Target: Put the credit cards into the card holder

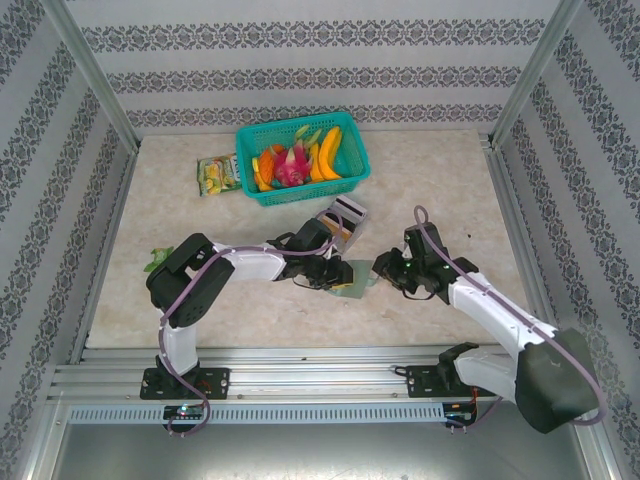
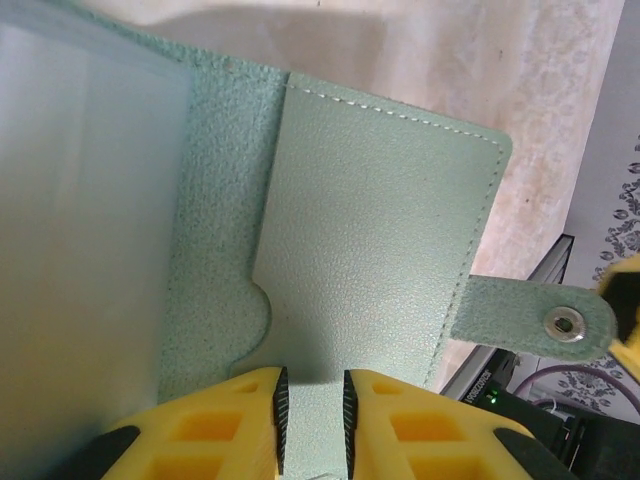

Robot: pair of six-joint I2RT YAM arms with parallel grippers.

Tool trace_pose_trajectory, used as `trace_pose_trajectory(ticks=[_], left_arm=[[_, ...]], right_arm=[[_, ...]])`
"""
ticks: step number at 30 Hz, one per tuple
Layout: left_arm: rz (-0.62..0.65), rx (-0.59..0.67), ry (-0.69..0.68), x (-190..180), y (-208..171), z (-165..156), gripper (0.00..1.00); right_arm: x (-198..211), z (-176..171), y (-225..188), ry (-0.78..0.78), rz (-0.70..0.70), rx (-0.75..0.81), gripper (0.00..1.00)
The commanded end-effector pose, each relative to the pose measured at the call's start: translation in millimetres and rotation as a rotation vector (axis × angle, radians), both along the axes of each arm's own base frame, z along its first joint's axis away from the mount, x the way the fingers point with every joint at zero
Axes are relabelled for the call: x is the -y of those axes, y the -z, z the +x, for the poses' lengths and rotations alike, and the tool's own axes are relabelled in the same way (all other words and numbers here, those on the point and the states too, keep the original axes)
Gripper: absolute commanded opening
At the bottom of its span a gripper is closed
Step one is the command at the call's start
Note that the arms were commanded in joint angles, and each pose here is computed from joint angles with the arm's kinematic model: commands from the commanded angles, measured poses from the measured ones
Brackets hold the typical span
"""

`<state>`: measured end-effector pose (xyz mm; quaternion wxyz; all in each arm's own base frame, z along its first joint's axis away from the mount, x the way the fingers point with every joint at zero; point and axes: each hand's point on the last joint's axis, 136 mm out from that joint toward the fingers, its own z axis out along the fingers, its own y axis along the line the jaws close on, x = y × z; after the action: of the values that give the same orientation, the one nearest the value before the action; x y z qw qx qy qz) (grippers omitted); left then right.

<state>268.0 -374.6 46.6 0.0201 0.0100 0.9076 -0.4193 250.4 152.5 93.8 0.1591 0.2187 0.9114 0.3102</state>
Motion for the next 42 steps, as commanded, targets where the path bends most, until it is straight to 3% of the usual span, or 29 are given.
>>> trace_pose_trajectory(ticks=[1,6,16,21,27,31,35,42], left_arm=[[-0.021,0.014,-0.006,5.4,-2.3,0.1,0.25],[-0.024,0.017,-0.010,5.3,-3.3,0.4,0.25],[-0.028,0.041,-0.031,1.0,-10.5,1.1,0.25],[-0.007,0.068,-0.046,-7.6,-13.3,0.0,0.25],[0.003,0.039,-0.055,-8.2,-1.6,-1.8,0.25],[0.006,0.032,-0.054,-7.3,0.9,-1.5,0.25],[0.011,0.023,-0.049,-5.8,3.7,-1.0,0.25],[0.014,0.020,-0.044,-6.2,4.7,-2.0,0.24]], right_arm=[[-4.0,12.0,-17.4,0.016,0.000,0.057,0.21],[-26.6,18.8,-8.5,-0.027,0.021,0.033,0.13],[-45.9,27.5,31.7,-0.043,-0.055,-0.059,0.12],[-40.0,28.2,31.6,-0.041,-0.094,-0.066,0.13],[10.7,18.7,0.0,0.043,-0.328,-0.023,0.20],[-8.2,20.5,-32.2,0.004,-0.201,0.101,0.19],[-47.0,22.0,-43.3,-0.075,-0.032,0.109,0.10],[-67.3,23.4,-14.0,-0.085,-0.108,0.013,0.04]])
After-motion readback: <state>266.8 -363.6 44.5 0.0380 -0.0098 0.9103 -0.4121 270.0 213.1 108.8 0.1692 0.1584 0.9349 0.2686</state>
